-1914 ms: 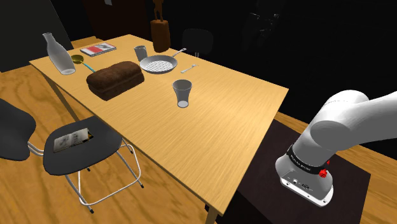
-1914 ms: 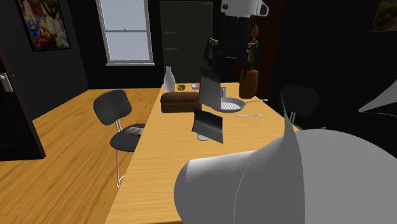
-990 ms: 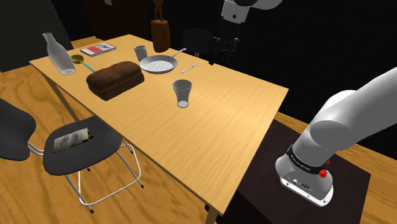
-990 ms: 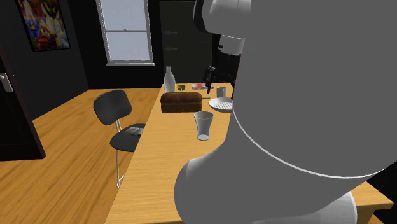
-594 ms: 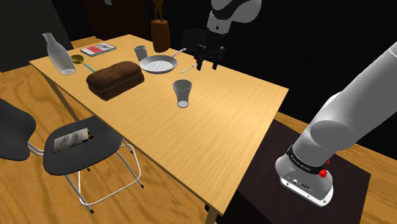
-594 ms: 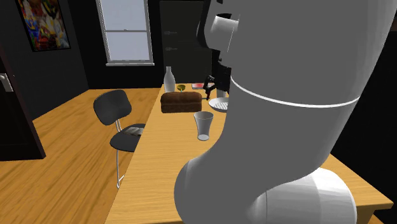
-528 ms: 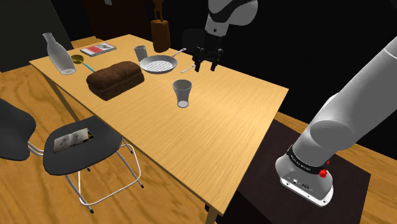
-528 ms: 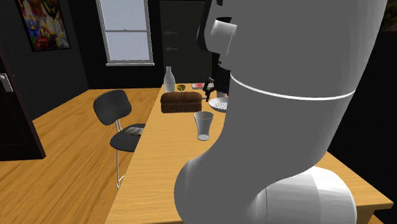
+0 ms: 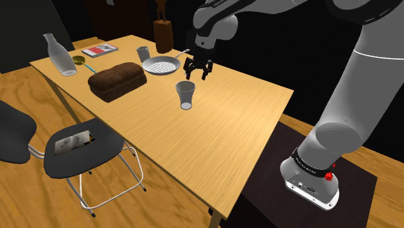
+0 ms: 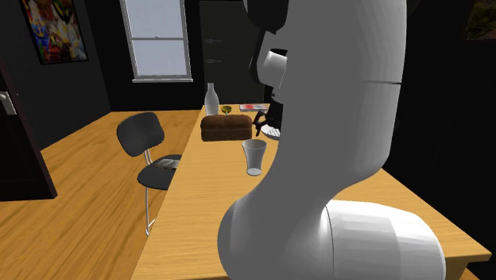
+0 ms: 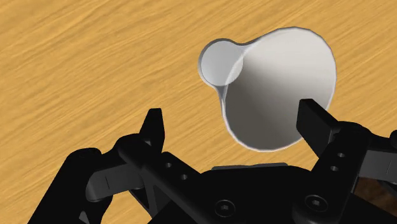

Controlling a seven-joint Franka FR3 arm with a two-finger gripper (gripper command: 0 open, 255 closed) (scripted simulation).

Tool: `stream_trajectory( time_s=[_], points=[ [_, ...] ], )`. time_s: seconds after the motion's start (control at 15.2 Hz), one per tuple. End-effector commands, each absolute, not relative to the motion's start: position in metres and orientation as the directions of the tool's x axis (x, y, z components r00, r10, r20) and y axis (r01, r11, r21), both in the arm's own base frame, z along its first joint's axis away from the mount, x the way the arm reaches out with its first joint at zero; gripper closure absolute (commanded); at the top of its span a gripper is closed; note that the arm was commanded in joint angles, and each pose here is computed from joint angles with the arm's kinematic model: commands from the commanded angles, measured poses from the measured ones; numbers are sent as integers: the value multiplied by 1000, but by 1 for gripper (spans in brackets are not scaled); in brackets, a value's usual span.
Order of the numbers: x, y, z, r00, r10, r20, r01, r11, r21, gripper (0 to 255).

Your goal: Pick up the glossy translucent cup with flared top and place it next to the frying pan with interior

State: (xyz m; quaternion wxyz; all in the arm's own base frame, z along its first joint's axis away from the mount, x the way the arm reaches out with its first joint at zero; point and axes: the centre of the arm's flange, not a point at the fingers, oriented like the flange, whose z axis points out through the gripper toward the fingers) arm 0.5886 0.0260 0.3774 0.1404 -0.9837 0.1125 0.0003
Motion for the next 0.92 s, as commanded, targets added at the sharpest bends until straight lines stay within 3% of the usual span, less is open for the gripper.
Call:
stream_trajectory(
  time_s=[0.0, 0.86],
  points=[
    [596, 27, 367, 973, -226, -36, -227, -933, -281, 0],
    [597, 36, 333, 973, -226, -36, -227, -933, -281, 0]
  ],
)
